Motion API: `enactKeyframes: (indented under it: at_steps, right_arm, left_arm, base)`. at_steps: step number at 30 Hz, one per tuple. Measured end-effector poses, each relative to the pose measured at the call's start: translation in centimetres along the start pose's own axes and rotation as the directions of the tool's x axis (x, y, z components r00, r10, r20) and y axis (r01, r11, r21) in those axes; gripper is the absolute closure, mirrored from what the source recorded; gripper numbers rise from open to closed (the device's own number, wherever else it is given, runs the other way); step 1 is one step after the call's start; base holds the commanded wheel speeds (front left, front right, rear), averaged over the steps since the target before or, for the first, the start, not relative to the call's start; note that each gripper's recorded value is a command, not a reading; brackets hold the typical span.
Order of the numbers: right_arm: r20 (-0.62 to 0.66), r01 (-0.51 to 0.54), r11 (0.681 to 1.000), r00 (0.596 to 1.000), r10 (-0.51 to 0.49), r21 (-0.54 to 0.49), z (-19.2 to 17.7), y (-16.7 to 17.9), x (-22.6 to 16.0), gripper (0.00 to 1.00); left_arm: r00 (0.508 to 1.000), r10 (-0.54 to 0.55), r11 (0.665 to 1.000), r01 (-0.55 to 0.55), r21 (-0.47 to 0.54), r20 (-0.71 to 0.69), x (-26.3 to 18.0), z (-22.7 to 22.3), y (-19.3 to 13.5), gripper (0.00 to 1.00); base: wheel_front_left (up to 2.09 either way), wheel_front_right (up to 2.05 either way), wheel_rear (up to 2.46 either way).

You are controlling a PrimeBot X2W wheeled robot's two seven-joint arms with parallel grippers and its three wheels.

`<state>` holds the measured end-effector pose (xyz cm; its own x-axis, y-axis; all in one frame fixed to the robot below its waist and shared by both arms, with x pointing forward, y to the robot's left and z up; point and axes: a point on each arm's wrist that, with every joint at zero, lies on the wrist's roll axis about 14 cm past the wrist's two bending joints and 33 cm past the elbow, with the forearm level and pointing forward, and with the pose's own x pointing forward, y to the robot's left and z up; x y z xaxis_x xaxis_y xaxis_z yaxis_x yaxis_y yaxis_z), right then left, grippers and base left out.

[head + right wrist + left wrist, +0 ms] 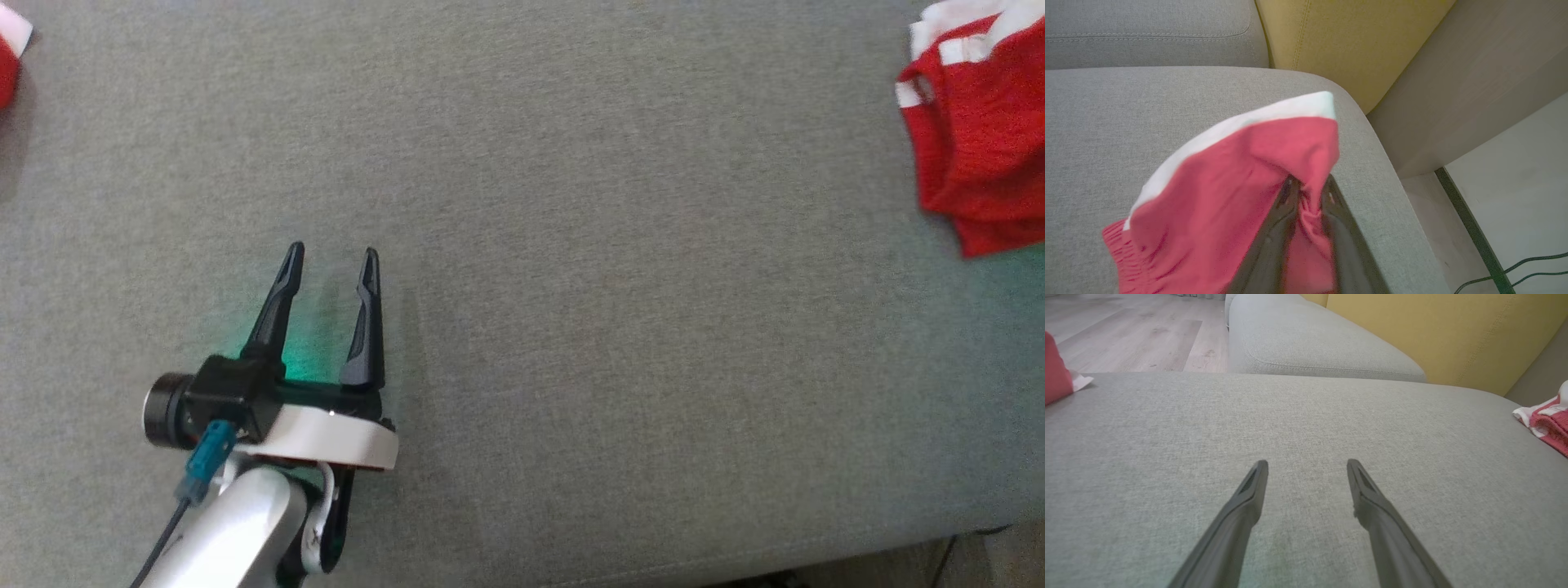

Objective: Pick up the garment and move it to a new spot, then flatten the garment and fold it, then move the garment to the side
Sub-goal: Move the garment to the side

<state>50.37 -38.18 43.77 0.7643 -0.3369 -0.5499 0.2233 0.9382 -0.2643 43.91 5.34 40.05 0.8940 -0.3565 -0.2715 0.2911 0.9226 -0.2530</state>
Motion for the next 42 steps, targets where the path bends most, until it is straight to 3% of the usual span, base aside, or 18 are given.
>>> enactKeyframes:
  at_steps: [8, 13, 18, 23, 28, 33, 42]
  right_arm:
    - [0.045, -0.013, 1.000, 0.999, 0.013, -0.001, 0.5, 1.4, 0.8, 0.00]
    - [0.135, -0.063, 0.998, 0.989, 0.065, -0.016, 2.9, 3.4, -0.3, 0.00]
    - [0.276, -0.127, 0.990, 0.951, 0.138, -0.057, 6.9, 5.7, -2.5, 0.00]
    - [0.400, -0.229, 0.967, 0.881, 0.253, -0.109, 9.5, 9.8, -6.3, 0.00]
    - [0.455, -0.349, 0.931, 0.816, 0.356, -0.104, 7.5, 13.9, -11.1, 0.00]
    - [0.511, -0.404, 0.912, 0.770, 0.382, -0.073, 5.7, 15.6, -15.2, 0.00]
    - [0.563, -0.435, 0.900, 0.734, 0.379, -0.039, 1.3, 17.0, -20.3, 0.00]
  left_arm:
    - [1.000, 0.017, 1.000, -0.017, -0.003, 0.003, 0.0, 0.0, 0.3, 0.00]
    - [1.000, 0.013, 1.000, -0.013, 0.001, 0.023, -0.4, 0.7, -0.2, 0.00]
    - [0.997, 0.025, 1.000, -0.026, 0.010, 0.076, -1.3, 2.5, -0.1, 0.00]
    - [0.986, 0.084, 0.996, -0.085, 0.003, 0.145, -3.1, 4.8, 1.1, 0.00]
    - [0.969, 0.183, 0.983, -0.182, -0.019, 0.169, -7.1, 5.3, 3.1, 0.00]
    - [0.951, 0.257, 0.967, -0.253, -0.041, 0.175, -10.8, 4.8, 4.5, 0.00]
    - [0.931, 0.326, 0.945, -0.319, -0.068, 0.166, -15.2, 3.2, 5.4, 0.00]
  base:
    - [0.00, 0.00, 0.00]
    - [0.00, 0.00, 0.00]
    - [0.00, 0.00, 0.00]
    - [0.00, 0.00, 0.00]
    - [0.00, 0.00, 0.00]
    - [0.00, 0.00, 0.00]
    - [0.00, 0.00, 0.00]
